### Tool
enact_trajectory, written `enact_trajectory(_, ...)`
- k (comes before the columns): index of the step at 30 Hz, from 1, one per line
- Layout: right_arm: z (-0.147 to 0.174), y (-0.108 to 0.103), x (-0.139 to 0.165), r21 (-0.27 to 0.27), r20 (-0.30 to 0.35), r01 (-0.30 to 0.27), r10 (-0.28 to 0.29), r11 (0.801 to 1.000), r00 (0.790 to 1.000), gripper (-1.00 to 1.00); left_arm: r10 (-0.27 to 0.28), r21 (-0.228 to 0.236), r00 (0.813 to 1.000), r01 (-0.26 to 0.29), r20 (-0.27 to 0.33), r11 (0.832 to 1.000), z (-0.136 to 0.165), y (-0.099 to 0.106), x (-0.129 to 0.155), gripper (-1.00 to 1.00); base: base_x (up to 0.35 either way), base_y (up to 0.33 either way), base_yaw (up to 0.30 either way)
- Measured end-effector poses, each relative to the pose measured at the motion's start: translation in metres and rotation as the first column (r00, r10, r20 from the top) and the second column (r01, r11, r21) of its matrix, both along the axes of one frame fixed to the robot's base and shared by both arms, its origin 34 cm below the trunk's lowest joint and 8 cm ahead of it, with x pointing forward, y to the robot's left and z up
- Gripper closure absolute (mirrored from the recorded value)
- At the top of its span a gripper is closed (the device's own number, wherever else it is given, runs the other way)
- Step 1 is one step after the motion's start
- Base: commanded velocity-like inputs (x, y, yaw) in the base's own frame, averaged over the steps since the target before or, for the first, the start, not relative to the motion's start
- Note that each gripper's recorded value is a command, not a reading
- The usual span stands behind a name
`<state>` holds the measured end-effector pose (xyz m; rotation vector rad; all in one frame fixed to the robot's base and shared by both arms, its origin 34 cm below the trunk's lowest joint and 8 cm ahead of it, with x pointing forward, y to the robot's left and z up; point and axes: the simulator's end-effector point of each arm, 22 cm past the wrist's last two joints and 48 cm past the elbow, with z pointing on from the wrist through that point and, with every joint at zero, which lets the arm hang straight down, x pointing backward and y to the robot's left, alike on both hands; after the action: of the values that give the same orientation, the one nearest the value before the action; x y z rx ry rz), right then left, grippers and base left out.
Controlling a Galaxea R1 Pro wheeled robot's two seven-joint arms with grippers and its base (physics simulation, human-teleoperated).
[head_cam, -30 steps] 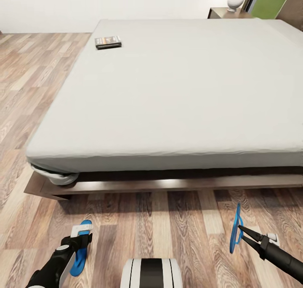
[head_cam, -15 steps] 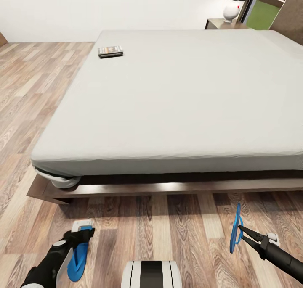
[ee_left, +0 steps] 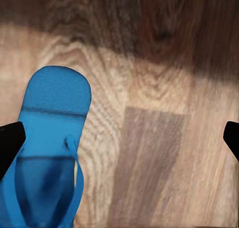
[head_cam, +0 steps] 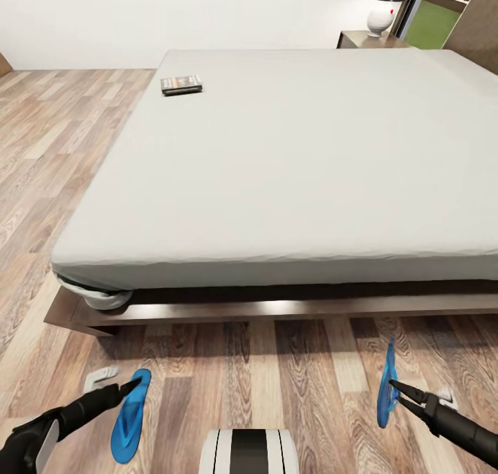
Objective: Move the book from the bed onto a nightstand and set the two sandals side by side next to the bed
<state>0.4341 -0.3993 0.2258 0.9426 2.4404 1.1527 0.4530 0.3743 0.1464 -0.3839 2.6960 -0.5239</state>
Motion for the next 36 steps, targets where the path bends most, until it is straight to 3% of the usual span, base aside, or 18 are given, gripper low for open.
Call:
enact_trajectory(2,-0.022,-0.01,-0.021,-0.097,-0.103,-0.057,0.047,0.994,0.994,1.0,0.014,-0.008,1.0,-0.014,-0.007,1.0,-0.001,0.0,-0.004,-1.0,0.0,0.0,0.0)
enact_trajectory(3,-0.033,-0.02,-0.03,-0.166,-0.159,-0.103,0.077,0.981,0.984,1.0,0.018,-0.011,1.0,-0.018,-0.01,1.0,-0.002,0.0,-0.006,-1.0,0.0,0.0,0.0)
enact_trajectory(5,-0.041,-0.038,-0.034,-0.262,-0.211,-0.165,0.11,0.951,0.971,1.0,0.021,-0.013,1.0,-0.021,-0.011,1.0,-0.002,0.0,-0.007,-1.0,0.0,0.0,0.0)
enact_trajectory(8,-0.051,-0.078,-0.043,-0.446,-0.328,-0.314,0.174,0.838,0.929,1.0,0.023,-0.016,1.0,-0.024,-0.011,1.0,-0.002,0.0,-0.007,-1.0,0.0,0.0,0.0)
enact_trajectory(10,-0.054,-0.089,-0.05,-0.485,-0.372,-0.356,0.18,0.799,0.911,1.0,0.023,-0.017,1.0,-0.023,-0.01,1.0,-0.002,0.0,-0.007,-1.0,0.0,0.0,0.0)
enact_trajectory(12,-0.053,-0.097,-0.047,-0.513,-0.382,-0.374,0.185,0.773,0.905,1.0,0.02,-0.03,1.0,-0.02,-0.007,0.999,-0.001,-0.004,-0.007,-1.0,0.0,0.0,0.0)
enact_trajectory(16,-0.049,-0.105,-0.039,-0.547,-0.385,-0.398,0.201,0.736,0.901,1.0,0.016,-0.047,1.0,-0.016,-0.002,0.999,0.0,-0.008,-0.006,-1.0,0.0,0.0,0.0)
enact_trajectory(18,-0.05,-0.116,-0.046,-0.572,-0.427,-0.44,0.206,0.692,0.88,1.0,0.015,-0.049,1.0,-0.015,-0.001,0.999,0.0,-0.009,-0.006,-1.0,0.0,0.0,0.0)
enact_trajectory(20,-0.05,-0.133,-0.052,-0.611,-0.466,-0.473,0.194,0.635,0.863,1.0,0.015,-0.05,1.0,-0.015,-0.001,0.999,0.0,-0.009,-0.006,-1.0,0.0,0.0,0.0)
enact_trajectory(22,-0.049,-0.151,-0.048,-0.672,-0.468,-0.482,0.182,0.562,0.865,1.0,0.015,-0.05,1.0,-0.015,-0.001,0.999,0.0,-0.009,-0.006,-1.0,0.0,0.0,0.0)
enact_trajectory(23,-0.051,-0.159,-0.04,-0.727,-0.445,-0.472,0.181,0.499,0.877,1.0,0.015,-0.05,1.0,-0.015,-0.001,0.999,0.0,-0.009,-0.006,-1.0,0.0,0.0,0.0)
enact_trajectory(26,-0.054,-0.166,-0.036,-0.776,-0.441,-0.468,0.166,0.423,0.882,1.0,0.015,-0.05,1.0,-0.015,-0.001,0.999,0.0,-0.009,-0.006,-1.0,0.0,0.0,0.0)
enact_trajectory(30,-0.055,-0.169,-0.033,-0.801,-0.431,-0.46,0.163,0.384,0.887,1.0,0.015,-0.05,1.0,-0.015,-0.001,0.999,0.0,-0.009,-0.006,-1.0,0.0,0.0,0.0)
enact_trajectory(33,-0.056,-0.169,-0.02,-0.843,-0.362,-0.414,0.208,0.343,0.909,1.0,0.014,-0.05,1.0,-0.014,-0.001,0.999,0.0,-0.009,-0.006,-1.0,0.0,0.0,0.0)
enact_trajectory(36,-0.065,-0.16,-0.027,-0.84,-0.355,-0.422,0.244,0.342,0.903,1.0,0.014,-0.051,1.0,-0.014,-0.002,0.999,0.0,-0.01,-0.007,-1.0,0.0,0.0,0.0)
